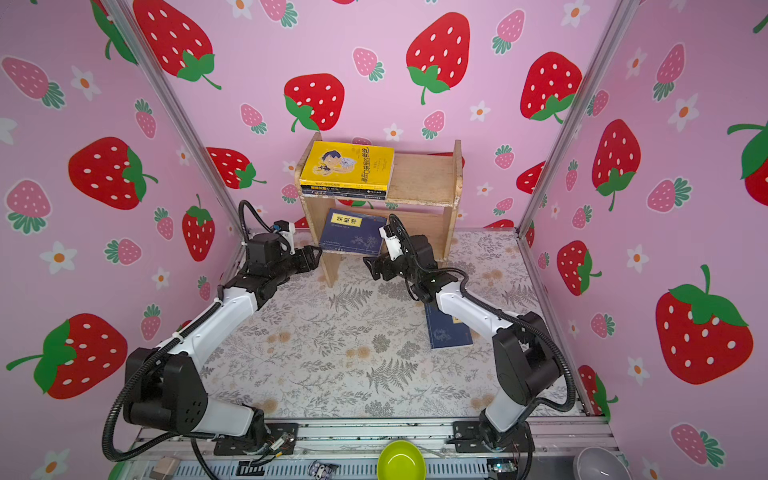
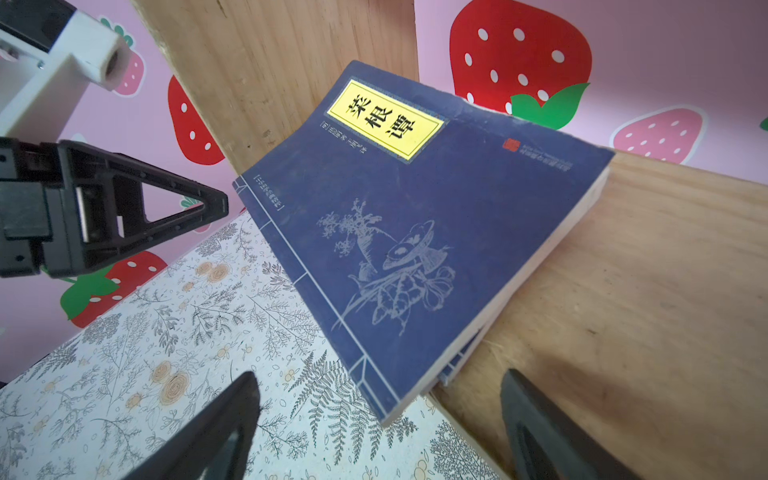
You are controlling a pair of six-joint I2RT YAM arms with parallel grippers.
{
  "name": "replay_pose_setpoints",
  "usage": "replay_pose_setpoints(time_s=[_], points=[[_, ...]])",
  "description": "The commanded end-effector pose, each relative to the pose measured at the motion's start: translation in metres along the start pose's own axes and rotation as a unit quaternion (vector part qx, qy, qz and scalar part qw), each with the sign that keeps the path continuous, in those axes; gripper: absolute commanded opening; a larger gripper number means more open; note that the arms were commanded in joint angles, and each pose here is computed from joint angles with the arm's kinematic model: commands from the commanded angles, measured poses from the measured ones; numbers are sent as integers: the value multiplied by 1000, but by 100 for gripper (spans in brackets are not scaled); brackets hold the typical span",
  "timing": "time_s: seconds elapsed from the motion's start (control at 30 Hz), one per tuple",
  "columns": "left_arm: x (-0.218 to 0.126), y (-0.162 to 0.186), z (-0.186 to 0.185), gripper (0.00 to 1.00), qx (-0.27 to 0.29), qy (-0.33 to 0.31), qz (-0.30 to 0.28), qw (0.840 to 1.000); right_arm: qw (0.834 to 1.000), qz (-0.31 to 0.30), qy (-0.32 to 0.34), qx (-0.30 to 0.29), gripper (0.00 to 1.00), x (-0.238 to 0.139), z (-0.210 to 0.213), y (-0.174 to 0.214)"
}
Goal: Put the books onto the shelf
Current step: 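Open the right gripper and pull it back out of the compartment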
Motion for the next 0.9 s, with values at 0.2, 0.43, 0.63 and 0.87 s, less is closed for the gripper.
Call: replay_pose_setpoints(time_s=[0.2,0.43,0.63,0.87], points=[[-2,-13,-6,68,2,7,-18,1000,999,-32,-1,-22,77,9,1,-14],[-4,-13,-5,68,5,1,-20,1000,999,-18,-4,-51,71,19,7,-9],[-2,-13,-4,68,3,-1,-20,1000,997,-12,39,-72,65,17,1,-7],[-2,-14,-3,68,0,-3,-23,1000,996,-32,53,-64,54,18,-3,-12]])
Point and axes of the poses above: each gripper's point midway between its finger pads, its own x axis out along the fingers, its own z axis along the line the jaws close on, y = z × x, the point moved 5 cm from there along -x, back along the fingers, and after that the axes turned 3 degrees about x, right-handed, at the moved point
